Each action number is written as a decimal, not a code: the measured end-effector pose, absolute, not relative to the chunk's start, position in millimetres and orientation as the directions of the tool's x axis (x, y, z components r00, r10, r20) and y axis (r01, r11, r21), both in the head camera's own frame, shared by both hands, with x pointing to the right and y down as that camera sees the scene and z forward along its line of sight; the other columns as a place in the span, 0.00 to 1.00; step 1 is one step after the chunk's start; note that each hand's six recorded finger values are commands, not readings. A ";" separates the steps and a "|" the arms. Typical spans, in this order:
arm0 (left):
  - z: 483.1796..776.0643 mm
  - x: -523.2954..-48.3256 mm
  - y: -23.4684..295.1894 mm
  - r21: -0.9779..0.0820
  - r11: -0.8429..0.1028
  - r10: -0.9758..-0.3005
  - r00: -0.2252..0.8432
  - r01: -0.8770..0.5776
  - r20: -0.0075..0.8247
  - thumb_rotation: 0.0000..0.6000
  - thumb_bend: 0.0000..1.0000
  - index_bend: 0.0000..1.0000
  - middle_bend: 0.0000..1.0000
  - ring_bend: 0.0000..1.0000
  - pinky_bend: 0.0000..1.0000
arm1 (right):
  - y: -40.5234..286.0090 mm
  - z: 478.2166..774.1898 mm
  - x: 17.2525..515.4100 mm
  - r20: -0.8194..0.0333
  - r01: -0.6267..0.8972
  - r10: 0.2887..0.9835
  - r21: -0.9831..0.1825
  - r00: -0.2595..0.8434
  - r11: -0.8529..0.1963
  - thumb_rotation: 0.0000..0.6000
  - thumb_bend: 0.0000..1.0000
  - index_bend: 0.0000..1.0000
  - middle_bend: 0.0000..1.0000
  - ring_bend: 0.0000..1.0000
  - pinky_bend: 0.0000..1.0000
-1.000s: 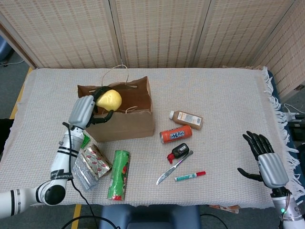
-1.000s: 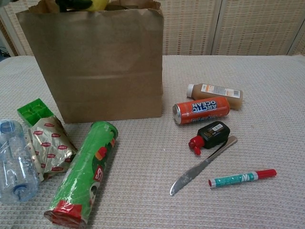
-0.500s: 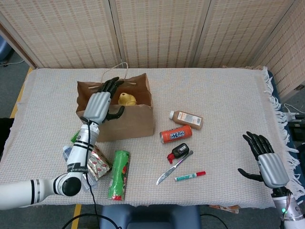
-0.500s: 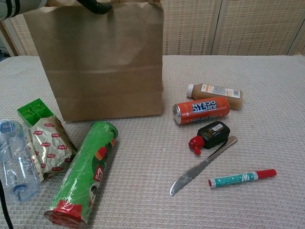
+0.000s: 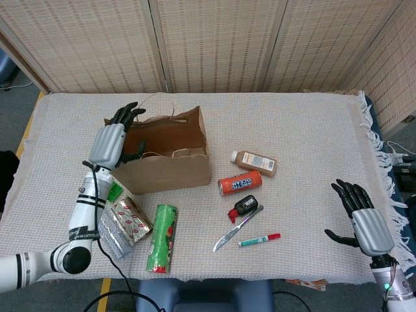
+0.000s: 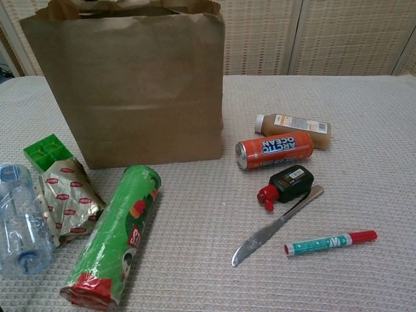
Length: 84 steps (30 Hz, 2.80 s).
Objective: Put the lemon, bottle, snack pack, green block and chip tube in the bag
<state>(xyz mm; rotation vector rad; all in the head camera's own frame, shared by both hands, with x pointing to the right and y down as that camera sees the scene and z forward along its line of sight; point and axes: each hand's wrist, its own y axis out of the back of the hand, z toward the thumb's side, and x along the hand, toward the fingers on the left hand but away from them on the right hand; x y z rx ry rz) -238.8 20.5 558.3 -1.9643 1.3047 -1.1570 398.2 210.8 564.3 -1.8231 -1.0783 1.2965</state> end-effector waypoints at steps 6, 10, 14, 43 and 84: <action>553.4 -284.2 41.4 -0.762 -0.381 -0.920 0.131 -0.524 0.370 1.00 0.52 0.32 0.21 0.21 0.34 | 210.8 564.4 399.0 -0.421 0.249 0.891 -0.856 0.169 -0.452 1.00 0.03 0.00 0.00 0.00 0.00; 556.6 -319.0 65.8 -0.763 -0.374 -0.919 0.099 -0.526 0.382 1.00 0.54 0.41 0.29 0.28 0.40 | 211.2 565.3 398.8 -0.426 0.246 0.889 -0.855 0.168 -0.456 1.00 0.03 0.00 0.00 0.00 0.00; 561.6 -347.5 88.8 -0.786 -0.375 -0.919 0.085 -0.492 0.385 1.00 0.55 0.42 0.35 0.34 0.45 | 211.7 566.1 399.0 -0.430 0.244 0.888 -0.854 0.165 -0.459 1.00 0.03 0.00 0.00 0.00 0.00; 637.9 -414.0 249.7 -0.814 -0.233 -0.458 0.678 0.532 0.575 1.00 0.36 0.00 0.00 0.00 0.08 | 212.6 566.3 398.5 -0.436 0.247 0.885 -0.850 0.165 -0.465 1.00 0.03 0.00 0.00 0.00 0.00; 682.6 -368.3 260.8 -0.827 -0.156 -0.324 0.763 0.540 0.559 1.00 0.61 0.69 0.66 0.64 0.73 | 213.4 568.0 399.7 -0.460 0.271 0.875 -0.832 0.149 -0.483 1.00 0.03 0.00 0.00 0.00 0.00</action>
